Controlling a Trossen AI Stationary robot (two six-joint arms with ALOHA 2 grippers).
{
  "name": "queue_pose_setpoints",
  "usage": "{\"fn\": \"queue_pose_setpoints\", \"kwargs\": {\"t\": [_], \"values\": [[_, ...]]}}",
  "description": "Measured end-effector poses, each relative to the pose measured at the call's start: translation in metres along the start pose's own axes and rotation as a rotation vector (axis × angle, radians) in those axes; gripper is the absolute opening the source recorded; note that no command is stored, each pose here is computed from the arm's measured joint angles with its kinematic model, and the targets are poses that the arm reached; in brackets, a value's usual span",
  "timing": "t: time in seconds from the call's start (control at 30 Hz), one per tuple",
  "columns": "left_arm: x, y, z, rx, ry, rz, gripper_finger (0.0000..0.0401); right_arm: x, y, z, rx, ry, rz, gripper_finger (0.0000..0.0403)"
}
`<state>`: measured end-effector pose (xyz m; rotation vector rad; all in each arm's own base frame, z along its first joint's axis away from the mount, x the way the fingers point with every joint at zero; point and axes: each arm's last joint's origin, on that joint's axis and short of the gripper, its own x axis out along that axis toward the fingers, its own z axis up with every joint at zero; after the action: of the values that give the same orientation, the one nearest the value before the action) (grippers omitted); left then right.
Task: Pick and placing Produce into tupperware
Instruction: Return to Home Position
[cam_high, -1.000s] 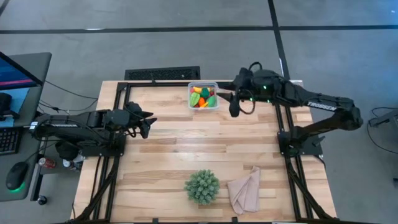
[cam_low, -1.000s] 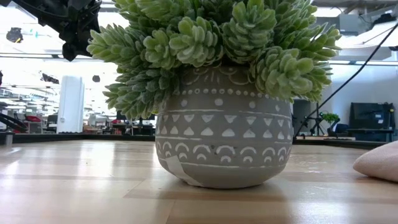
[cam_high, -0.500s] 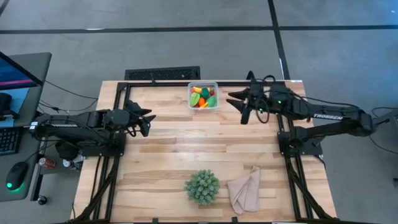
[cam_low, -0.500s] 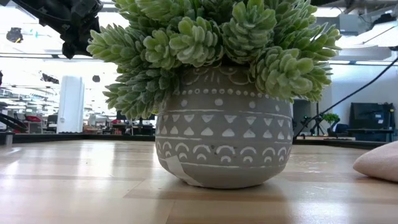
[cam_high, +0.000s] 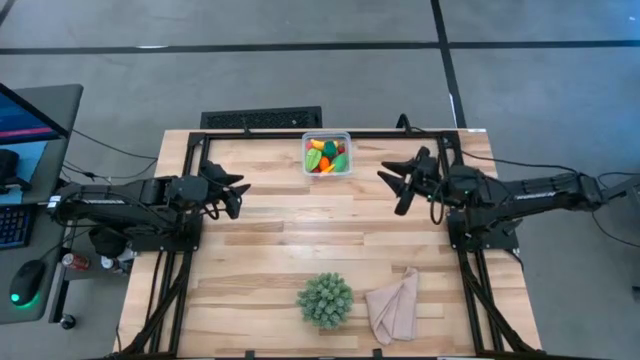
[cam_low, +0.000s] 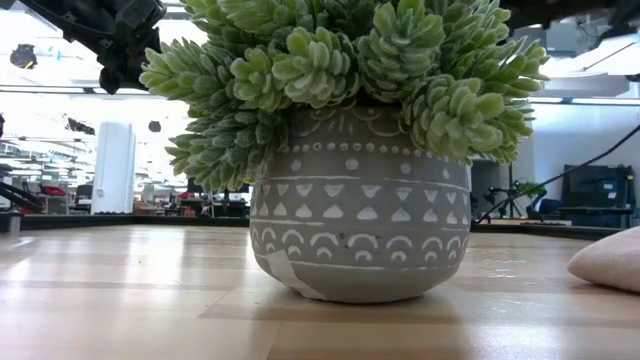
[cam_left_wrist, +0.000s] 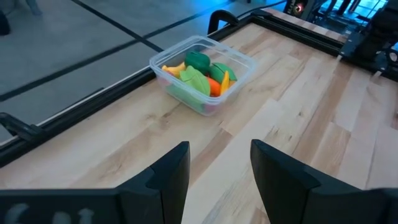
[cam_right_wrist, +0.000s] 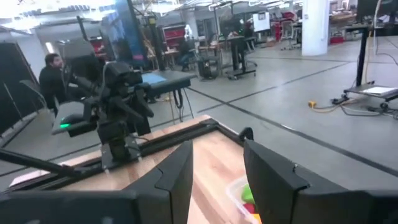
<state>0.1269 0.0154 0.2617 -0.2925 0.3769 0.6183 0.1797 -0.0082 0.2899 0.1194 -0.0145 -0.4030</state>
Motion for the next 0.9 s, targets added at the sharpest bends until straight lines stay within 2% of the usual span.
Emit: {"fn": "queue_pose_setpoints", "kwargs": {"t": [0.33,0.43,0.73,0.9], "values": [[0.000,-0.001,0.003,-0.021,-0.031,-0.001,0.0160,-0.029,-0.012,-0.003,0.022,-0.087,0.011,0.0135],[0.000,-0.001,0.003,-0.022,-0.028,-0.013,0.0160,-0.038,-0.017,-0.004,0.038,-0.121,-0.025,0.0134],[0.000,-0.002,0.004,-0.034,-0.028,-0.035,0.0160,-0.059,-0.033,-0.028,0.100,-0.198,-0.117,0.0137],[0.000,-0.002,0.004,-0.045,-0.027,-0.037,0.0160,-0.072,-0.041,-0.041,0.139,-0.264,-0.118,0.0134]]}}
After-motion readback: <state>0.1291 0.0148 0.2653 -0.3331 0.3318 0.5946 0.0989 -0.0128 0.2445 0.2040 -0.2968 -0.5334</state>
